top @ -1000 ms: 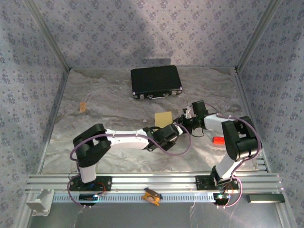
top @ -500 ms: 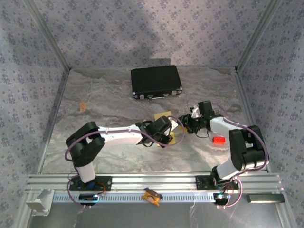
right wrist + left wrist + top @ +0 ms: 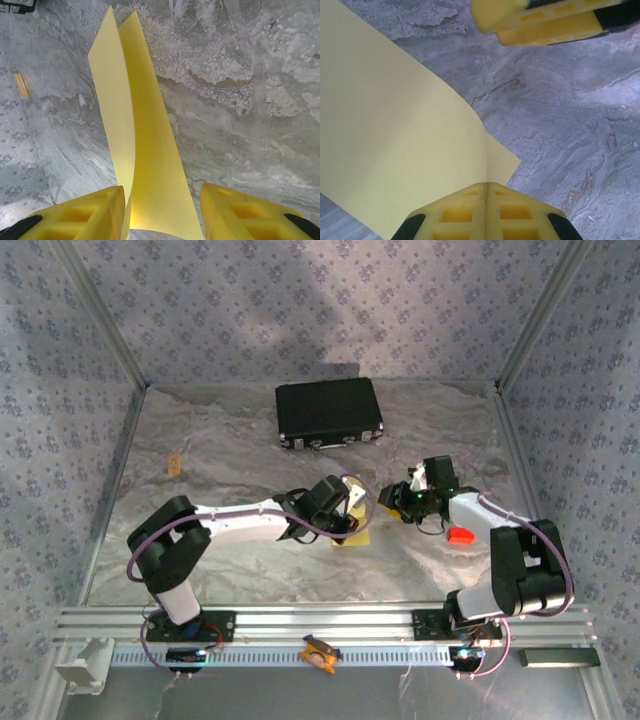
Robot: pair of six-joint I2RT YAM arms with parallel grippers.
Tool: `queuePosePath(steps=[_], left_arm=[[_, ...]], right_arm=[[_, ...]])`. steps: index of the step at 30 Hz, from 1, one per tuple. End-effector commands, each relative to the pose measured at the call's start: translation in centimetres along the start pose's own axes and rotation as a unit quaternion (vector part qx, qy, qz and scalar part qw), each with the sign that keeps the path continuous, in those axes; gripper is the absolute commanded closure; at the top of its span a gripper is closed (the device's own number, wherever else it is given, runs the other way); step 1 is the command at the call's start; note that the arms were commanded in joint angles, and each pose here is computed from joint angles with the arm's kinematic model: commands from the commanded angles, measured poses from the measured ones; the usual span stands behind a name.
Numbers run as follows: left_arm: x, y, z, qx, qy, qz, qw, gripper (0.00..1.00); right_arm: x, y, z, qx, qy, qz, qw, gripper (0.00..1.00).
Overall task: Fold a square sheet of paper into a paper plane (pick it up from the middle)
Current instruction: Fold the triangle a second time at the center of the table.
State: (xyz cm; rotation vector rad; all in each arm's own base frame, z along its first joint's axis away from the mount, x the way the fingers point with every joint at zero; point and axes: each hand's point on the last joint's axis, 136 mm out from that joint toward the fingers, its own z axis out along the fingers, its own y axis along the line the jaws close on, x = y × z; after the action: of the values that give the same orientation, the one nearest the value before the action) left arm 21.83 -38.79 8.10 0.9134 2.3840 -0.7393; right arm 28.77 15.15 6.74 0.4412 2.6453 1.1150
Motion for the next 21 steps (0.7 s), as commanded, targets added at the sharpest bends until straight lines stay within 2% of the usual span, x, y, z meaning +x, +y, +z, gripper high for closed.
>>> queuePosePath(steps=[1, 8, 13, 18, 21], left_arm=[[-1.0, -0.7, -0.9, 0.037, -0.021, -0.024, 0.999, 1.00], [-1.0, -0.4, -0.6, 0.054, -0.016, -0.045, 0.997, 1.00], [-0.8, -0.3, -0.1, 0.060, -0.010, -0.057, 0.997, 1.00], [-0.6, 0.0, 0.1, 0.059, -0.007, -0.067, 0.996, 1.00], [-0.6, 0.1, 0.3, 0.058, -0.006, -0.069, 0.996, 1.00]], right_arm=[[0.1, -0.5, -0.5, 0.009, -0.008, 0.006, 1.000, 0.54], [0.8, 0.4, -0.1, -0.014, -0.011, -0.018, 1.000, 0.59], [2.1, 0.6, 0.2, -0.003, -0.024, -0.060, 0.998, 0.77], [4.0, 0.8, 1.5, -0.035, 0.029, -0.030, 0.999, 0.92], [4.9, 1.0, 2.5, -0.047, 0.042, -0.022, 0.998, 0.96]])
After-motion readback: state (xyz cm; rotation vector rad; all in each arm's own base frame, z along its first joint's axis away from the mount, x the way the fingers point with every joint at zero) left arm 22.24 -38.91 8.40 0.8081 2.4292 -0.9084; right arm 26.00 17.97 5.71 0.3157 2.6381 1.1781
